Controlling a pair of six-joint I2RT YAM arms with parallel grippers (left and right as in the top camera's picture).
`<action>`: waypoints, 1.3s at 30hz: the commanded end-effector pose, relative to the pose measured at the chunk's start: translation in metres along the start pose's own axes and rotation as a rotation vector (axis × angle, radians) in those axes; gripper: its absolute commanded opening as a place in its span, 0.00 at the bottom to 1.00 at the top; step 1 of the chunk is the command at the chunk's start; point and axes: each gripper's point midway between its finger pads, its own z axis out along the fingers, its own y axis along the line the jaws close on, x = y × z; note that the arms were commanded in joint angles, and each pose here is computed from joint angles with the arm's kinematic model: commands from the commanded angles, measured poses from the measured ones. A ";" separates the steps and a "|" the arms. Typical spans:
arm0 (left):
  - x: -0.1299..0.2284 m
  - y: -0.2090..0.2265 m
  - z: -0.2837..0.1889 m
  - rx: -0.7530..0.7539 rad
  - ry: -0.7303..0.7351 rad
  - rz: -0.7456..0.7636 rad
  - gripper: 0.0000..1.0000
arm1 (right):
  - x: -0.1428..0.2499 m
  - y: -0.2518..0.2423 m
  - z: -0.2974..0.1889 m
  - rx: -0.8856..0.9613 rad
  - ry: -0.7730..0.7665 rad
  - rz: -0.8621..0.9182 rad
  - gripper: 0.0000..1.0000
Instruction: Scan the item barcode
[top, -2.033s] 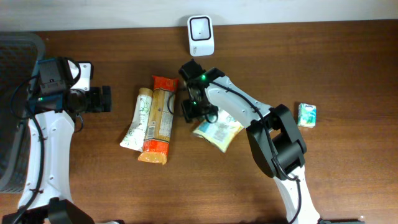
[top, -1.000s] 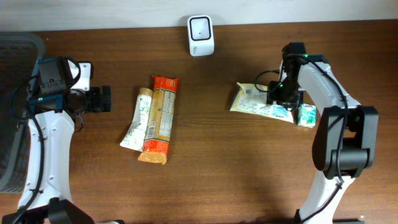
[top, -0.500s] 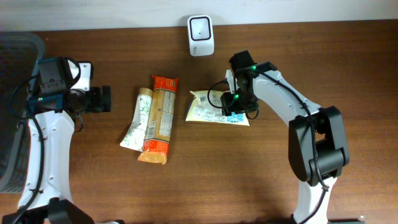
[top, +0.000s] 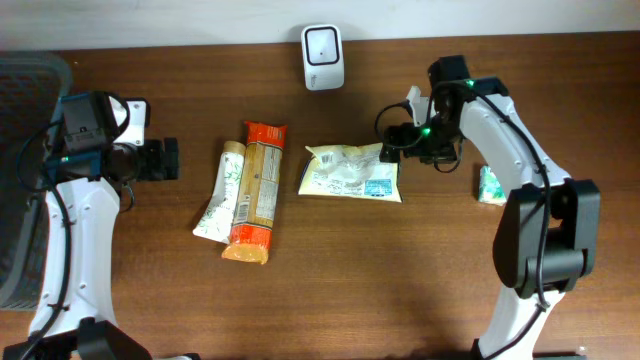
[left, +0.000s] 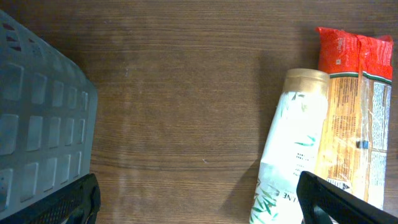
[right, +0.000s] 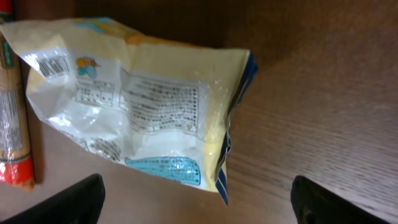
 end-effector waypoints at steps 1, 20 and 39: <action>-0.002 0.000 0.000 0.005 -0.005 -0.010 0.99 | 0.010 0.009 0.042 -0.185 0.042 -0.031 0.99; -0.002 0.000 0.000 0.005 -0.005 -0.010 0.99 | -0.005 0.049 0.093 -0.401 0.031 -0.030 0.04; -0.001 0.000 0.000 0.005 -0.005 -0.010 0.99 | -0.015 0.081 -0.001 -0.128 -0.160 -0.318 0.04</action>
